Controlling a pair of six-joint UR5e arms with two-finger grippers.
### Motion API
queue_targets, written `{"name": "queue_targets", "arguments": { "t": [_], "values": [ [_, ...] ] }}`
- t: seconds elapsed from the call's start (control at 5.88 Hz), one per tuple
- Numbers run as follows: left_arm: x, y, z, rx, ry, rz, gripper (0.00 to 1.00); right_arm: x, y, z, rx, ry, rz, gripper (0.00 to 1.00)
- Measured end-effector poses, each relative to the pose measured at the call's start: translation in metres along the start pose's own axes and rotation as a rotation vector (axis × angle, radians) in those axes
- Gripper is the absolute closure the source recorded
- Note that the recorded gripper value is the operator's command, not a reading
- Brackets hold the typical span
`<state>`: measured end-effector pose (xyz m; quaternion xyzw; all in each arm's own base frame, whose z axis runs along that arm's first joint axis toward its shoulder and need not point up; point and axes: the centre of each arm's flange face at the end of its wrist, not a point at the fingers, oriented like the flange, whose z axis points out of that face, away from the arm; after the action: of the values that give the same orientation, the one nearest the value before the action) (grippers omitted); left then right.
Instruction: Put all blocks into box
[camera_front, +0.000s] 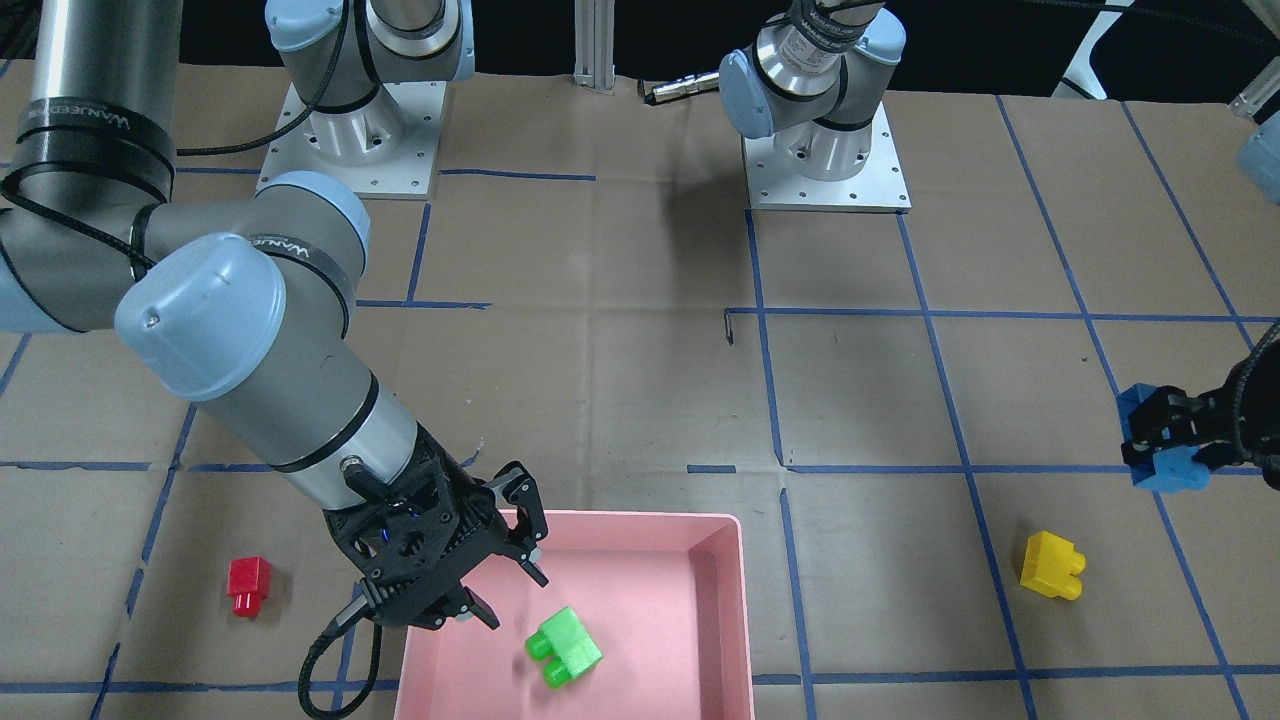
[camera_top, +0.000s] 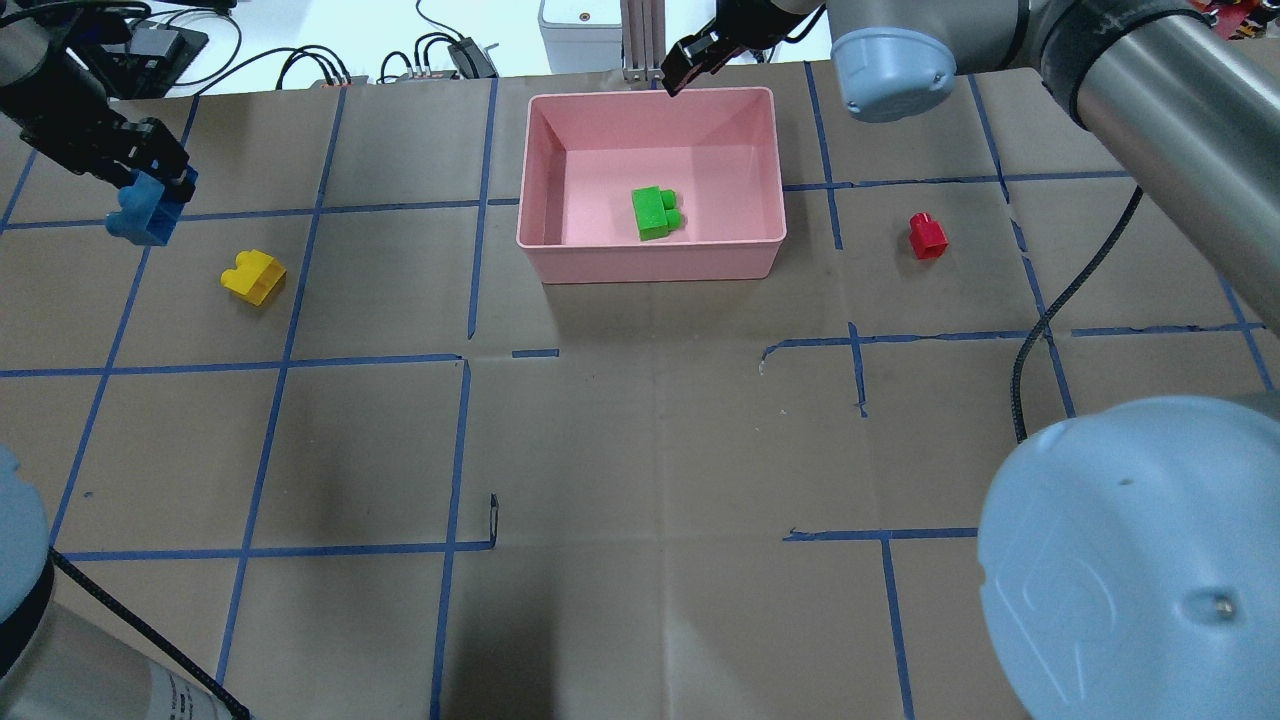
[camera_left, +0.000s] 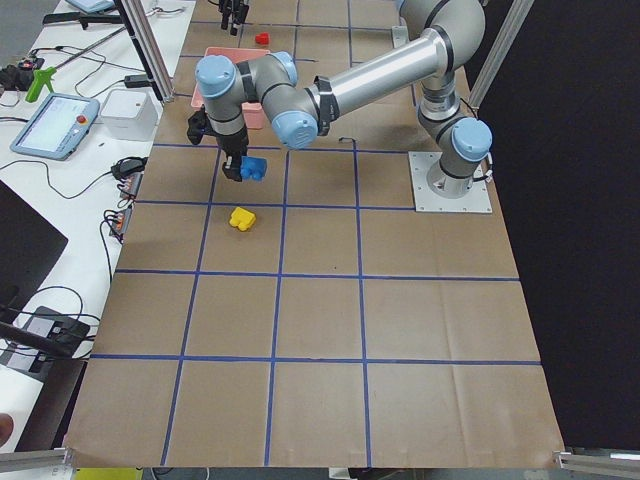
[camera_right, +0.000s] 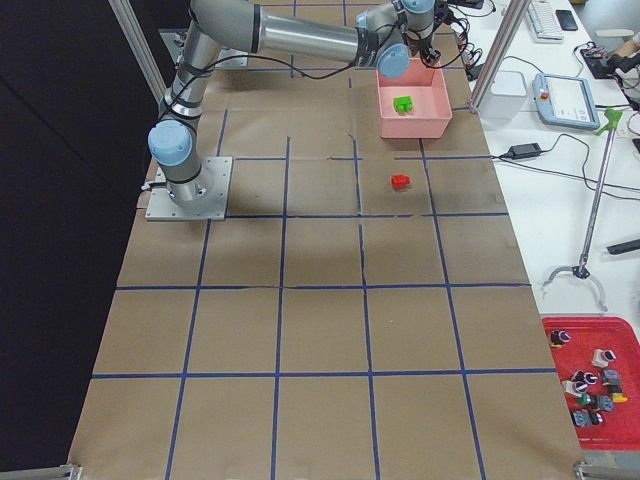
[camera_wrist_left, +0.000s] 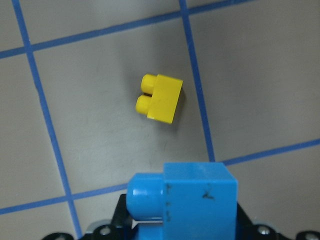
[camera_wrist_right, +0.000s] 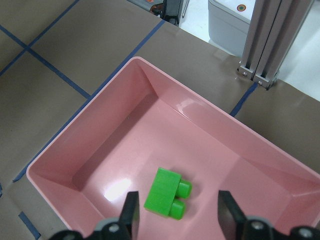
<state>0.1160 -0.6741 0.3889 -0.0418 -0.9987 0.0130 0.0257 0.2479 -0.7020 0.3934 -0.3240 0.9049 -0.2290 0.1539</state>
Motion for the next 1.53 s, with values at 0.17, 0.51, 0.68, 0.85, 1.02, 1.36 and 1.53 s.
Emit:
{"name": "queue_targets", "arguments": {
  "t": [0.17, 0.51, 0.68, 0.85, 1.02, 1.36, 1.53],
  "values": [
    [0.056, -0.040, 0.009, 0.015, 0.010, -0.067, 0.64, 0.019, 0.011, -0.013, -0.050, 0.066, 0.024, 0.01],
    [0.202, -0.113, 0.033, 0.047, 0.030, -0.197, 0.64, 0.089, 0.067, -0.058, -0.300, 0.279, 0.174, 0.01],
    [0.273, -0.128, 0.053, 0.043, 0.051, -0.264, 0.63, 0.111, 0.096, -0.064, -0.381, 0.350, 0.273, 0.06],
    [0.333, -0.130, 0.079, 0.028, 0.055, -0.291, 0.56, 0.124, 0.129, -0.048, -0.445, 0.408, 0.379, 0.07],
    [0.376, -0.129, 0.114, 0.008, 0.048, -0.288, 0.17, 0.128, 0.164, -0.021, -0.466, 0.445, 0.447, 0.07],
    [0.406, -0.126, 0.144, 0.009, 0.023, -0.277, 0.01, 0.133, 0.219, 0.020, -0.453, 0.461, 0.492, 0.07],
    [0.406, -0.125, 0.132, 0.023, 0.023, -0.274, 0.01, 0.140, 0.235, 0.036, -0.460, 0.441, 0.507, 0.07]
  ]
}}
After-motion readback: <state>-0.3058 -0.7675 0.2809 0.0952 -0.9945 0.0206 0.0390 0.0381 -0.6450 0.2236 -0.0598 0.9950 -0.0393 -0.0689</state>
